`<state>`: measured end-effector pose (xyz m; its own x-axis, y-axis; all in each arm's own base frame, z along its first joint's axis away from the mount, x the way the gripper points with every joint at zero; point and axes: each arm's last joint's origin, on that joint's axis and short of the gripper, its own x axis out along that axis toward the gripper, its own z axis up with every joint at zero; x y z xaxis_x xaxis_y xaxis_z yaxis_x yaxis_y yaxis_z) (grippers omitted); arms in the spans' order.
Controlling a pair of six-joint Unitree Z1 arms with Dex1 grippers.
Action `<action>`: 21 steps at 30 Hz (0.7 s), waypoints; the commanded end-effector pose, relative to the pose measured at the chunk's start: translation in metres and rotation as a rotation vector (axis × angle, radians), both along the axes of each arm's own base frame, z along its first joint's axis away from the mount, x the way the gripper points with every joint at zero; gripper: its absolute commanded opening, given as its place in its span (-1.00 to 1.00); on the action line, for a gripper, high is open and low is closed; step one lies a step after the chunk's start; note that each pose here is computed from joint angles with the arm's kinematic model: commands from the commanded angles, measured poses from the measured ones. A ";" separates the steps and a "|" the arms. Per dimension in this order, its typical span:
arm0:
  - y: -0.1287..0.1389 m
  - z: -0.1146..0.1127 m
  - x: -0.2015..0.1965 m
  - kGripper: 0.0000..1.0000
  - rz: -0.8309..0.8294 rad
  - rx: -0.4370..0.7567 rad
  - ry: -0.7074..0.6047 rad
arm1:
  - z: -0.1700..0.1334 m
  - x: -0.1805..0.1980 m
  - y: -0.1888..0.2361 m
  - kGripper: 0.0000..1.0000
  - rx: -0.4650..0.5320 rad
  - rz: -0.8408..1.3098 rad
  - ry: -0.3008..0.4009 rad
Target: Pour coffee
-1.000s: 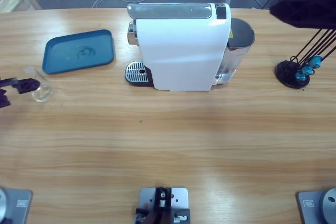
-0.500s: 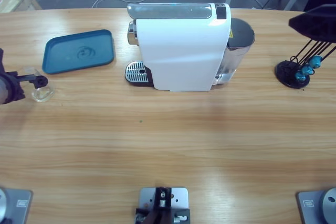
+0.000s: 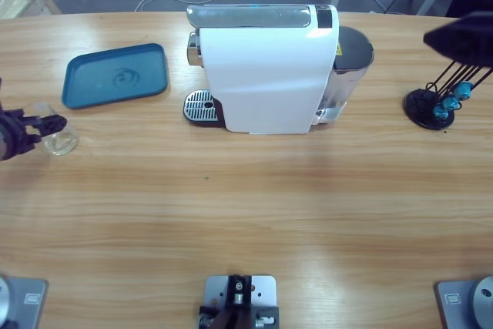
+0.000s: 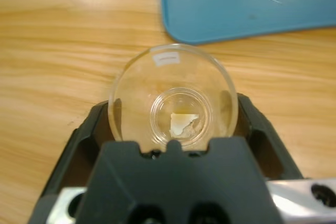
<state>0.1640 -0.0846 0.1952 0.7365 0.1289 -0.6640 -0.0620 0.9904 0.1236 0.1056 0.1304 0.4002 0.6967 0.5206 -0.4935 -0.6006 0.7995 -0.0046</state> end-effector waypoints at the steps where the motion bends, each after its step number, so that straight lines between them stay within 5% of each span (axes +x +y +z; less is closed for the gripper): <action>1: -0.002 0.047 -0.034 -1.00 -0.629 -0.030 -0.138 | 0.036 -0.030 -0.045 1.00 -0.043 0.025 -0.066; 4: -0.017 0.064 -0.035 -1.00 -0.987 -0.018 -0.177 | 0.036 -0.041 -0.061 1.00 -0.078 0.037 -0.058; 7: -0.033 0.060 -0.012 -1.00 -1.178 0.075 -0.135 | 0.035 -0.048 -0.071 1.00 -0.084 0.037 -0.057; 13: -0.066 0.019 0.049 -1.00 -1.273 0.119 -0.102 | 0.034 -0.051 -0.077 1.00 -0.104 0.030 -0.052; 21: -0.087 0.001 0.102 -1.00 -1.296 0.047 -0.176 | 0.033 -0.050 -0.080 1.00 -0.145 -0.012 -0.059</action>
<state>0.2265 -0.1598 0.2175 0.4393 -0.6707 -0.5976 0.8983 0.3304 0.2896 0.0578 0.0570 0.4315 0.7052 0.4684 -0.5323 -0.6106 0.7827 -0.1201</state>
